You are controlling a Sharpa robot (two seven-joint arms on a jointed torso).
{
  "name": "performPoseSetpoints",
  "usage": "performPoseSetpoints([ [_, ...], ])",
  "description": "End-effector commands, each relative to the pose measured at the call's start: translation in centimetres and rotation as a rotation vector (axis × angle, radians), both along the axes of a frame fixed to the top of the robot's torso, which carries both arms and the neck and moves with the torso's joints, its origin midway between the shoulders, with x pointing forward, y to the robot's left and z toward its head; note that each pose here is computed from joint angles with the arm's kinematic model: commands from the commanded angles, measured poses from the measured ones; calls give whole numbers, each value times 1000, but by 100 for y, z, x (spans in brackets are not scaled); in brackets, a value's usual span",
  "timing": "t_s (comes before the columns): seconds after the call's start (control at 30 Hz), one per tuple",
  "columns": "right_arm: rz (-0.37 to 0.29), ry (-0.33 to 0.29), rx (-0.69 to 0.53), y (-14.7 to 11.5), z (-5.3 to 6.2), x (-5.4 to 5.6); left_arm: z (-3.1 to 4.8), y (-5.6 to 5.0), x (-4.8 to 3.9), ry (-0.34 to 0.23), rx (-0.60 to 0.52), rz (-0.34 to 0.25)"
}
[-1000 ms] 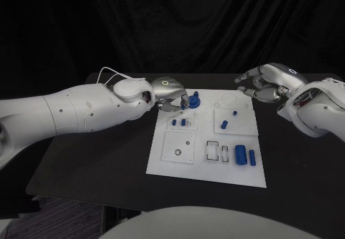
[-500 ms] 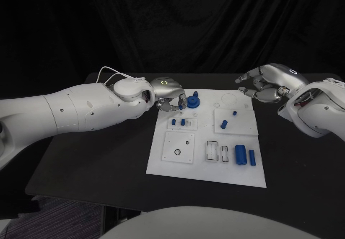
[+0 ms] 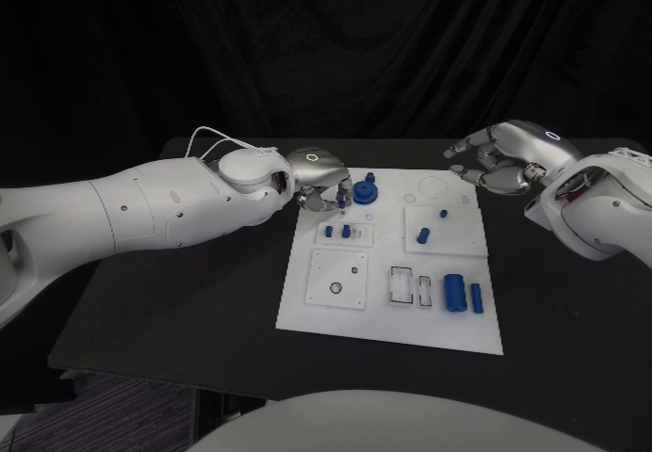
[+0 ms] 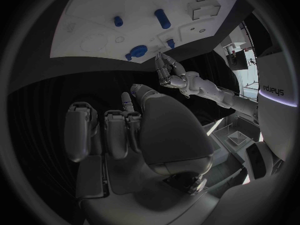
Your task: Assemble the parts on the task board
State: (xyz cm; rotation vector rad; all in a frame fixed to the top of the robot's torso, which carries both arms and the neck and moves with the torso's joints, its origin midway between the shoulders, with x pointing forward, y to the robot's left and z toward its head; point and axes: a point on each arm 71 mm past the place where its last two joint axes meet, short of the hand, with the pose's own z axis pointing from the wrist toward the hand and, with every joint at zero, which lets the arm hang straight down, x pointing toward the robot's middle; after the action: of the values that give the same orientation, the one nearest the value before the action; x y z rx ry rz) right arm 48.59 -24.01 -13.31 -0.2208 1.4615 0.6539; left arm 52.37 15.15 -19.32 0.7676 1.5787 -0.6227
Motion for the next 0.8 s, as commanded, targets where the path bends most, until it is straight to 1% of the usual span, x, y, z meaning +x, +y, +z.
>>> performPoseSetpoints([
  [0.03, -11, 6, -4, -10, -2, 5, -26, -15, -5, 17, 12, -3],
  [0.8, -10, 9, -6, -9, -5, 3, -85, -36, -23, 35, 18, -9],
])
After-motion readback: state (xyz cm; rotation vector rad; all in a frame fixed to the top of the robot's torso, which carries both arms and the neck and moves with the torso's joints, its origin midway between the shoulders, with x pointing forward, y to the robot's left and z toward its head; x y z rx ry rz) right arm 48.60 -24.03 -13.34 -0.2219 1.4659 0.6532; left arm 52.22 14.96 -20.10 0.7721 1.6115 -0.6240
